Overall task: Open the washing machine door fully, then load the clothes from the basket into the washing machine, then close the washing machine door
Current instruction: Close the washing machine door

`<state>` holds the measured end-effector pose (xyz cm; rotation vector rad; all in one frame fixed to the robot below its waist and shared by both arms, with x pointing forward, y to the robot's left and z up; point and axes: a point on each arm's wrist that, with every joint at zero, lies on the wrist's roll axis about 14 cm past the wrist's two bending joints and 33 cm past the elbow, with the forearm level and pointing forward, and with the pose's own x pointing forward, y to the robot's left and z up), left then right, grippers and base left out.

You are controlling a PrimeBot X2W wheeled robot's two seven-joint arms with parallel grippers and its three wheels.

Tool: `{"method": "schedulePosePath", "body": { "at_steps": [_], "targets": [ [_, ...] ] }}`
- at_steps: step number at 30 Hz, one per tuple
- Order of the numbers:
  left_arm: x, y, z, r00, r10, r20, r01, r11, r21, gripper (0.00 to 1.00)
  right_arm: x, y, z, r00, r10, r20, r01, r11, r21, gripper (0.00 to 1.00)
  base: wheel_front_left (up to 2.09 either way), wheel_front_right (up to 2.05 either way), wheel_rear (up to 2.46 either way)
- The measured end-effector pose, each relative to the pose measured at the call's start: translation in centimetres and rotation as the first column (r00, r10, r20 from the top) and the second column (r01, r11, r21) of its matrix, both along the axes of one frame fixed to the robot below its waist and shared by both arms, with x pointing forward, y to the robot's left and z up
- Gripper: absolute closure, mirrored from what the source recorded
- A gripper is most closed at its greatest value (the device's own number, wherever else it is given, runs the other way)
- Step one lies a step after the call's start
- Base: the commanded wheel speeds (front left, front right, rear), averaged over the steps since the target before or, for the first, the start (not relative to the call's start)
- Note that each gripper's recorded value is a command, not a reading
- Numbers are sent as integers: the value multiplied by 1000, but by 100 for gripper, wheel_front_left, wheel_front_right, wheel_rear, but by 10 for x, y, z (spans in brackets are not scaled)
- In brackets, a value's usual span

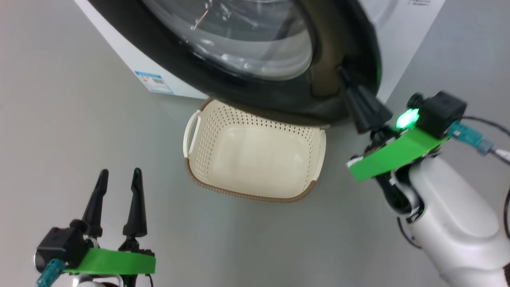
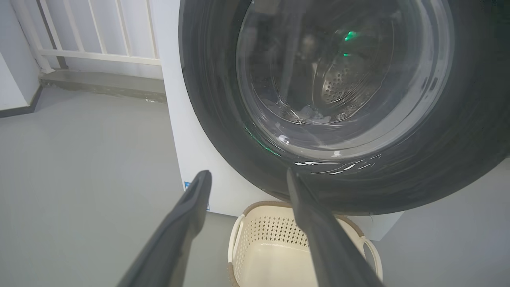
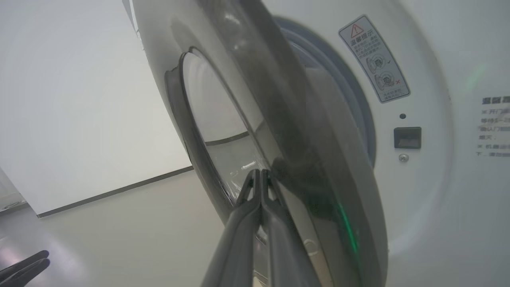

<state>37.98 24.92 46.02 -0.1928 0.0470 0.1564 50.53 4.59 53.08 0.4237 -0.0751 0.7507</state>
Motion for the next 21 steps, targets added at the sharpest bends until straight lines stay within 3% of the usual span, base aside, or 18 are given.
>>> {"method": "schedulePosePath", "body": {
  "at_steps": [21],
  "targets": [
    [29,-4,-13,1000,-9,-24,9,1000,-1,0,83,-18,-7,993,-108,50,108,994,7,100,0,0,0]
  ]
}}
